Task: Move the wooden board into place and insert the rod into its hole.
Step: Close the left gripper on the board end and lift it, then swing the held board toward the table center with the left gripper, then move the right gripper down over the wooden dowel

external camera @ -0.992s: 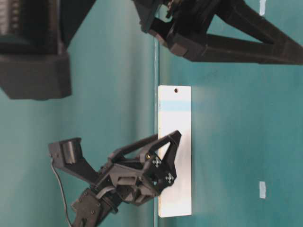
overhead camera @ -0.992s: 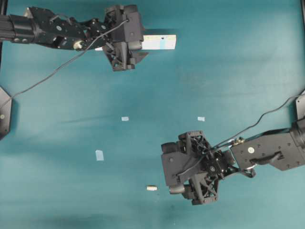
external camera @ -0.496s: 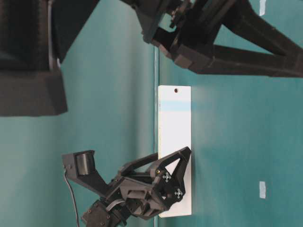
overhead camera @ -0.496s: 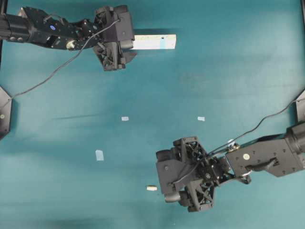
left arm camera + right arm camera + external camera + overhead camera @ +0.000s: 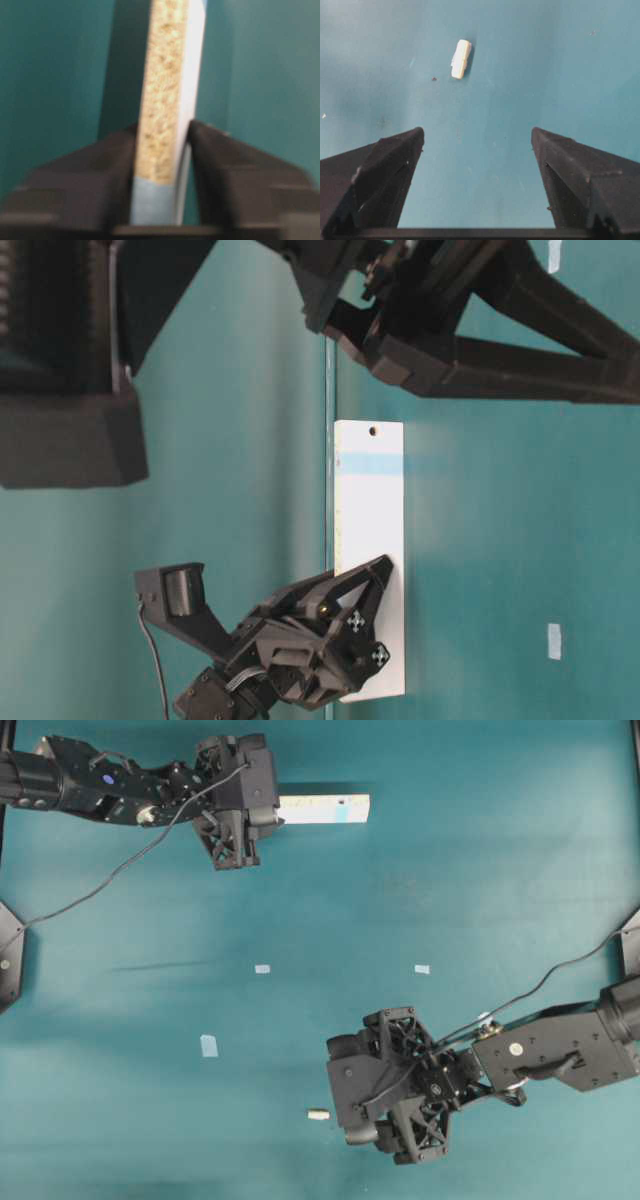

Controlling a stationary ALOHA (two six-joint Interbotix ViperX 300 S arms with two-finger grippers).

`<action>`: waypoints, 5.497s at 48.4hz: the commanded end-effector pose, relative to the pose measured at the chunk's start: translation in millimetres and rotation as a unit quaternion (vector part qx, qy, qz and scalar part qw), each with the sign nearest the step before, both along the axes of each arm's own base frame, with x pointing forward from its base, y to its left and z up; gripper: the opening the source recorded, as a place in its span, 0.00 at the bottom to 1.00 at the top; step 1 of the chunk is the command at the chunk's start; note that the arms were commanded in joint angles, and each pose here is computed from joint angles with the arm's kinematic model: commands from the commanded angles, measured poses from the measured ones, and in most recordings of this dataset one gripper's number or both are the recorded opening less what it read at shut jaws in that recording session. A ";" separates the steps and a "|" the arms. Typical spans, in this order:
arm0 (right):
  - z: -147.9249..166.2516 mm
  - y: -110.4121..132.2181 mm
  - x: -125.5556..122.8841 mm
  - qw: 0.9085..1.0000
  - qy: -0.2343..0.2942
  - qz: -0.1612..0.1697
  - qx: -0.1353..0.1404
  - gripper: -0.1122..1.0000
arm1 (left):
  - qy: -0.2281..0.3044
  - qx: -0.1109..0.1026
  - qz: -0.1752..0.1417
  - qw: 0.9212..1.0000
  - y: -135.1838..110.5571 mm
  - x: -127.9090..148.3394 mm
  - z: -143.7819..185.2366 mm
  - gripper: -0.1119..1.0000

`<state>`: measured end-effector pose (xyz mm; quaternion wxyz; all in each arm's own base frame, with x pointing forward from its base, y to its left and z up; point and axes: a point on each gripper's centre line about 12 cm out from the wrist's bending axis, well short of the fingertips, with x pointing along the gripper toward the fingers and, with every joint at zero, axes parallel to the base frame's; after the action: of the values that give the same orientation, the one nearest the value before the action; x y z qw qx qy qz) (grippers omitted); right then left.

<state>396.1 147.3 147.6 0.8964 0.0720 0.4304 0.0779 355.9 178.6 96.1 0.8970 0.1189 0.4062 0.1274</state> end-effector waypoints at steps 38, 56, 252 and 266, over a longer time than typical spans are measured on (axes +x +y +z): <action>12.6 4.2 5.7 1.000 -0.018 0.002 0.007 0.95 | -0.047 -0.059 -0.049 0.996 -75.9 50.1 75.0 0.29; 12.6 4.2 5.7 1.000 -0.018 0.002 0.007 0.95 | -0.078 -0.122 -0.076 0.987 -150.2 78.4 38.2 0.29; -7.6 23.2 90.2 0.980 0.144 -0.137 0.021 0.89 | -0.054 -0.160 -0.069 0.983 -178.4 11.0 22.8 0.72; -13.3 23.2 90.5 0.980 0.144 -0.136 0.019 0.89 | -0.054 -0.161 -0.069 0.983 -178.9 11.0 22.8 0.72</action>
<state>482.0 166.5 115.8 0.8129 0.1532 0.5588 -0.0590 364.0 0.7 107.5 0.9247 -0.0044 0.3806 0.0050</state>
